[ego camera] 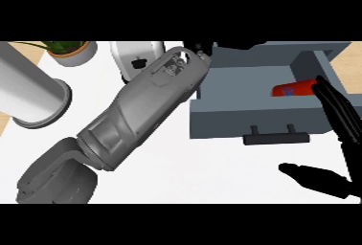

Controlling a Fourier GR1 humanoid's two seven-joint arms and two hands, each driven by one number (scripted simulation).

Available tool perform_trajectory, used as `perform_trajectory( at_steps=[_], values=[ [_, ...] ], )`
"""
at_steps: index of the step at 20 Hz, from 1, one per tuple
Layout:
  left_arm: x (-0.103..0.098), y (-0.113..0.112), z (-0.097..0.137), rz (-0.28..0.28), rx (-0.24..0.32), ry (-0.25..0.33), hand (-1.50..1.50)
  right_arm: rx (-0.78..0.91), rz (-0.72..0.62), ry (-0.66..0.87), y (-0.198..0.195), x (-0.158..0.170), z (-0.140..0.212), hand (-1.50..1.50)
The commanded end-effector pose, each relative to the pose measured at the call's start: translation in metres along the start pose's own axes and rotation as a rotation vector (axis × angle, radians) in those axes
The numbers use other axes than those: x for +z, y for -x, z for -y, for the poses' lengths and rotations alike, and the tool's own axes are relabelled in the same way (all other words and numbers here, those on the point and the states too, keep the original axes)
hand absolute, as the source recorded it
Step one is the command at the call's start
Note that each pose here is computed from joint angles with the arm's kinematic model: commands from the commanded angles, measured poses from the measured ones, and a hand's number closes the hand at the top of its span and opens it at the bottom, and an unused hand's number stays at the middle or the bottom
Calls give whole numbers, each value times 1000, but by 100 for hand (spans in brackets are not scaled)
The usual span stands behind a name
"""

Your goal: Pick up the can, place it into the drawer and close the drawer

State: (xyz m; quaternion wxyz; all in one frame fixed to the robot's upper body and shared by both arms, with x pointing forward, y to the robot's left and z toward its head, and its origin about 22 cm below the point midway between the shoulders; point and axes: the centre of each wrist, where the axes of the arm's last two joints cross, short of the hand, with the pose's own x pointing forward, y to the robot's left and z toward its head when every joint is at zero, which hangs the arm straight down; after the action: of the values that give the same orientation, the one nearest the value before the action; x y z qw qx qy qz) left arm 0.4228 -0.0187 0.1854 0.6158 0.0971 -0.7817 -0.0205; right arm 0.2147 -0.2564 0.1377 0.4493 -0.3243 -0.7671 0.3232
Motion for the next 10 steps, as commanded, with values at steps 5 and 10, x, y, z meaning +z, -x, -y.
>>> perform_trajectory(
  at_steps=[5, 10],
  values=[
    [6, -16, 8, 8, 16, 0, -150, 241, -40, -104, 11, -17, -67, -150],
    [-3, -12, -20, -23, 26, -10, -150, 246, -80, -62, 45, -32, -92, -150]
  ],
)
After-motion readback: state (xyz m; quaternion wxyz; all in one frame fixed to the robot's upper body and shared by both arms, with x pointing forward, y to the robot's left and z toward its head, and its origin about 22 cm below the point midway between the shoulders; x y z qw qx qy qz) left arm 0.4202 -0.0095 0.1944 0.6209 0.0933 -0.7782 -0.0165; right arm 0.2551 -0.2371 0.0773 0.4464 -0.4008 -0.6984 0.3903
